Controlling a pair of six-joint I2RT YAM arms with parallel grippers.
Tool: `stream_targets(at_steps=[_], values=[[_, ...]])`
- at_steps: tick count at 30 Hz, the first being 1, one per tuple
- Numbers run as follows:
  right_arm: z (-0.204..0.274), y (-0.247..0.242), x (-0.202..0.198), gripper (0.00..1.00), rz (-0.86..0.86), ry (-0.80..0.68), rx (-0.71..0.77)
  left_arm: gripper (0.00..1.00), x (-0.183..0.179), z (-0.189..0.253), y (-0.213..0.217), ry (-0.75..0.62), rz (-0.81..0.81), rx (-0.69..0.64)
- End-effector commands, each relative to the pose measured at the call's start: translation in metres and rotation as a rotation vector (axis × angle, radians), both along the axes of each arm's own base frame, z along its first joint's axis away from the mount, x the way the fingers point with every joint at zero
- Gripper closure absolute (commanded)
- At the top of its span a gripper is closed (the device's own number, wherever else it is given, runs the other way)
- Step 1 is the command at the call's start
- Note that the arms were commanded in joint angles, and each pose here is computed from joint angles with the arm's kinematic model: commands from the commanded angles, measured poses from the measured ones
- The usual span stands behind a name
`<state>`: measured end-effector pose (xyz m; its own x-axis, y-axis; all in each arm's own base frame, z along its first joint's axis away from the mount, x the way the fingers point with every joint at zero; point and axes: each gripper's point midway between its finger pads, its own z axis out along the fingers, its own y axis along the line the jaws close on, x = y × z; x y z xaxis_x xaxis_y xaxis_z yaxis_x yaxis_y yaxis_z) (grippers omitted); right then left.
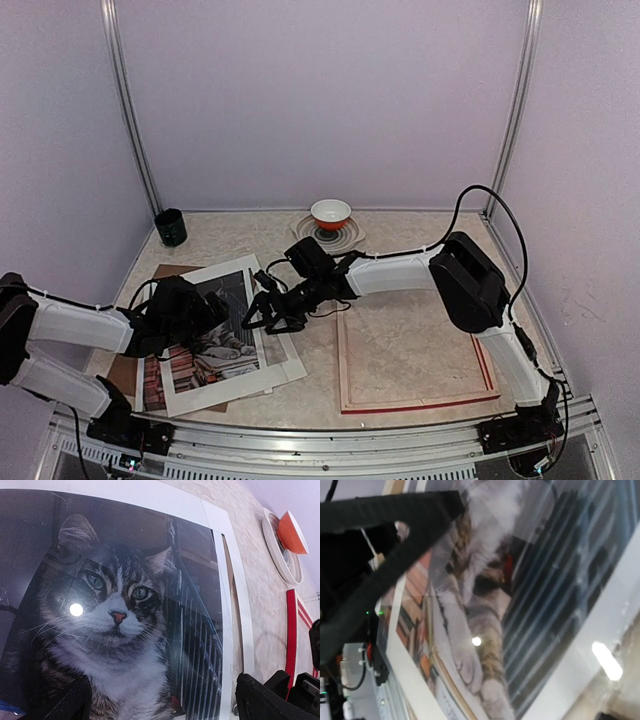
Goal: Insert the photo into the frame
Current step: Pick up the glass panel from the mat board.
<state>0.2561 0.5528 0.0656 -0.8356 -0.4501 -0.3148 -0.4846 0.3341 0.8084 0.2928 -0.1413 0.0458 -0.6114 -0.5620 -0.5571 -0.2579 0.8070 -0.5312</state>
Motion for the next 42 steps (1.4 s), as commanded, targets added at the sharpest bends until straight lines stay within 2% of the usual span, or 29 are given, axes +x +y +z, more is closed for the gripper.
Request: stream_targets(at_steps=[1, 16, 20, 25, 33, 39, 42], values=[[0.022, -0.003, -0.001, 0.01, 0.004, 0.057, 0.093, 0.01, -0.007, -0.003, -0.003, 0.010, -0.017, -0.018], [0.023, -0.009, -0.006, 0.01, 0.004, 0.241, 0.217, 0.01, -0.008, -0.005, -0.004, 0.012, -0.023, -0.029], [0.023, -0.010, -0.005, 0.02, 0.000, 0.243, 0.226, 0.01, -0.009, -0.005, -0.004, 0.012, -0.022, -0.031], [0.020, -0.010, -0.005, 0.13, -0.004, 0.250, 0.216, 0.01, -0.009, -0.005, -0.004, 0.010, -0.022, -0.033], [0.002, -0.012, -0.006, 0.24, -0.012, 0.295, 0.187, 0.01, -0.008, -0.004, -0.005, 0.008, -0.023, -0.033], [-0.004, -0.012, -0.006, 0.40, -0.012, 0.322, 0.181, 0.01, -0.008, -0.005, -0.005, 0.009, -0.024, -0.033], [-0.007, -0.013, -0.004, 0.43, -0.026, 0.330, 0.172, 0.01, -0.008, -0.003, -0.005, 0.002, -0.024, -0.037]])
